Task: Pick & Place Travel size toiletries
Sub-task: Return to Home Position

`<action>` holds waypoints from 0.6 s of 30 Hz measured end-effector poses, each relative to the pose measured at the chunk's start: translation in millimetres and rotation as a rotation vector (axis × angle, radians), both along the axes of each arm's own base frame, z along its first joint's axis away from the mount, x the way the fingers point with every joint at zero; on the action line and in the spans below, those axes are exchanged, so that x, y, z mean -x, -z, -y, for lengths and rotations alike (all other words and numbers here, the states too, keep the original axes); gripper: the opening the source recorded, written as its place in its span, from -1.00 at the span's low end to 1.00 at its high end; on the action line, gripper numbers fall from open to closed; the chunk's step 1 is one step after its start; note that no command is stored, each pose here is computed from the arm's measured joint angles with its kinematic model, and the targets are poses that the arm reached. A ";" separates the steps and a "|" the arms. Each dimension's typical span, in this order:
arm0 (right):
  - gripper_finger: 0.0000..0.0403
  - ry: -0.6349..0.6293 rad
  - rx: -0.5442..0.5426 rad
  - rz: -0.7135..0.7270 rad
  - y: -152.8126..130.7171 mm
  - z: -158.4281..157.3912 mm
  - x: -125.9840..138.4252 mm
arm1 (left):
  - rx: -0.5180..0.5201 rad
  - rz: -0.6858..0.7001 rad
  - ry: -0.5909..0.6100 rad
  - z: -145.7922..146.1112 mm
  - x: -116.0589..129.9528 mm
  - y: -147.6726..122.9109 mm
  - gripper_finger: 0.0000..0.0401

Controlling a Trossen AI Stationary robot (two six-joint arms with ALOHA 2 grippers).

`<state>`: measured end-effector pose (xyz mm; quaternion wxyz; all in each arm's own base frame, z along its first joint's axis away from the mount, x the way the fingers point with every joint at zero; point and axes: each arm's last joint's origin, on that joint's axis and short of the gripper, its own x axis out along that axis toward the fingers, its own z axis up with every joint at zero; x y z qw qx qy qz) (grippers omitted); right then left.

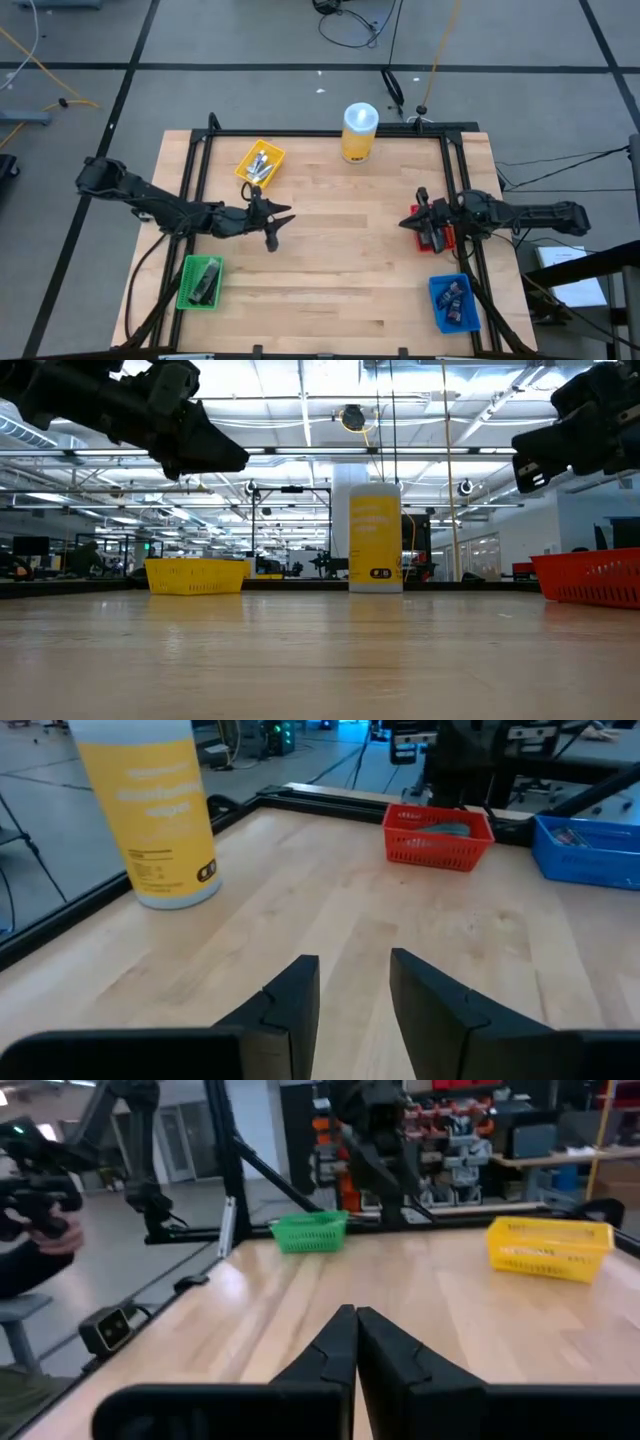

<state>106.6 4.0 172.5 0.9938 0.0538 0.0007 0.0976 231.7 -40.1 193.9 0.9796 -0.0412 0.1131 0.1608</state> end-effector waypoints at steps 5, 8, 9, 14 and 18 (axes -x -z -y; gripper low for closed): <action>-1.00 0.031 -0.006 -0.027 3.4 2.9 4.7 | 0.005 -0.004 0.016 -1.9 9.3 -9.3 -0.42; -1.00 0.043 -0.013 -0.011 2.2 4.0 6.6 | 0.006 -0.014 0.028 -3.3 20.8 -18.0 -0.48; -1.00 0.044 -0.013 -0.010 2.2 4.1 7.1 | 0.005 -0.005 0.031 -3.7 25.5 -22.6 -0.50; -1.00 0.020 -0.014 0.000 2.7 3.5 8.8 | -0.023 0.059 0.086 -8.6 54.2 -36.5 -0.64; -1.00 0.019 -0.020 0.011 2.4 3.5 8.8 | -0.017 0.114 0.149 -15.2 81.5 -36.8 -0.78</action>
